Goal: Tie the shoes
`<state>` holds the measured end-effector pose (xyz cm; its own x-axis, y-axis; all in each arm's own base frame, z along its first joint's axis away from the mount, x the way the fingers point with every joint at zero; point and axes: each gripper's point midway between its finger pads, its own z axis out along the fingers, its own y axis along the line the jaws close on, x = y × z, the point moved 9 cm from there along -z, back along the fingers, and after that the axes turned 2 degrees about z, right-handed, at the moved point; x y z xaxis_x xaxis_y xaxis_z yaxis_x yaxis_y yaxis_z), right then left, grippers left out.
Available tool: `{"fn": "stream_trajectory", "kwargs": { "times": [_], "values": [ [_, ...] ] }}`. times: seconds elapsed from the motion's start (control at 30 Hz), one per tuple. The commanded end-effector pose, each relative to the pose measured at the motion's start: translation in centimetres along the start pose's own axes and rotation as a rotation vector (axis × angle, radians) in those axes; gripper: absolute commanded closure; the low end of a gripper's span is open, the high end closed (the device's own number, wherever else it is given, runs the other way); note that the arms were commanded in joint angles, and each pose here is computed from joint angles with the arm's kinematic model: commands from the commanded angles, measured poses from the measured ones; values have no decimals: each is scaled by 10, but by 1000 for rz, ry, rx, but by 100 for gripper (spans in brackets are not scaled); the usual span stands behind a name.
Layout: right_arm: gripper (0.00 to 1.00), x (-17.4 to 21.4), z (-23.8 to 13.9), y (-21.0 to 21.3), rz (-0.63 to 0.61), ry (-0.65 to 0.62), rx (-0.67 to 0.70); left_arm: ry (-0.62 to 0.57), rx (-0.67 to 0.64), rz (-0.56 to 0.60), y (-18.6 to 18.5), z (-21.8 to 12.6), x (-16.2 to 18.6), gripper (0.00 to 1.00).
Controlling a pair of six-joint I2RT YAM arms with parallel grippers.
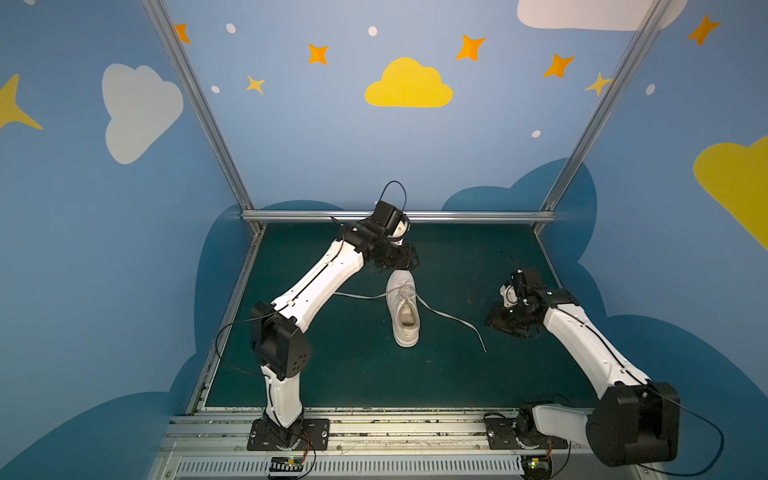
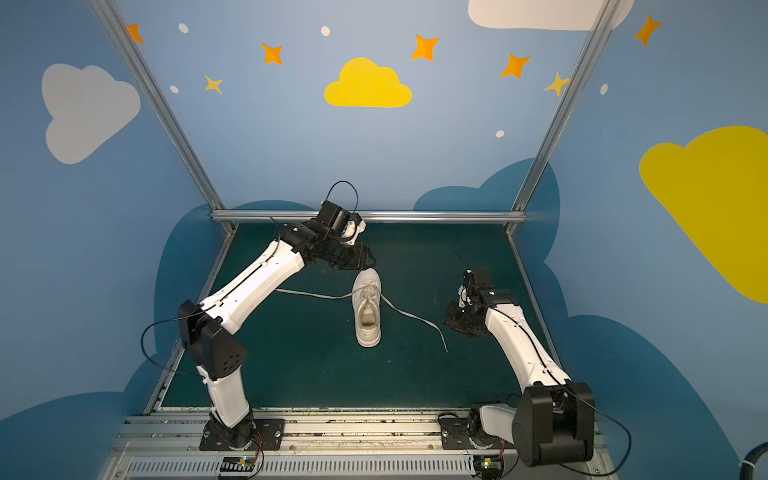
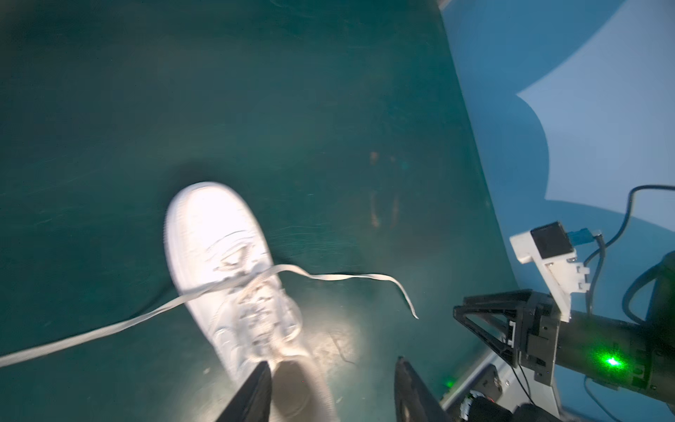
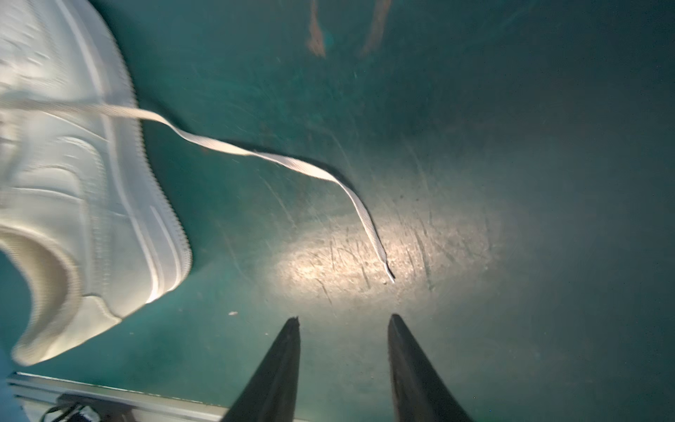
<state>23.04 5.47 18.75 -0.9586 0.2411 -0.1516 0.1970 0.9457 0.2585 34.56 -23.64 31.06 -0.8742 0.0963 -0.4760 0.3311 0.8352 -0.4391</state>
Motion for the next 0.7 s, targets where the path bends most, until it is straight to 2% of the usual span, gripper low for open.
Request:
{"fn": "stream_trajectory", "kwargs": {
  "times": [0.0,0.2,0.27,0.43,0.67],
  "values": [
    [63,-1,4,1,2,74,127,-58,11,-24,19,-13,11,46],
    [68,-10,35,12,-41,255,235,-81,-31,-127,62,-20,44,46],
    [72,-10,44,17,-53,254,225,-75,-41,-149,69,-19,53,46],
    [73,-11,60,18,-53,277,253,-42,-27,-192,80,-15,74,46],
    [74,-9,80,10,-47,301,303,-8,-45,-200,86,-10,83,47]
  ]
}}
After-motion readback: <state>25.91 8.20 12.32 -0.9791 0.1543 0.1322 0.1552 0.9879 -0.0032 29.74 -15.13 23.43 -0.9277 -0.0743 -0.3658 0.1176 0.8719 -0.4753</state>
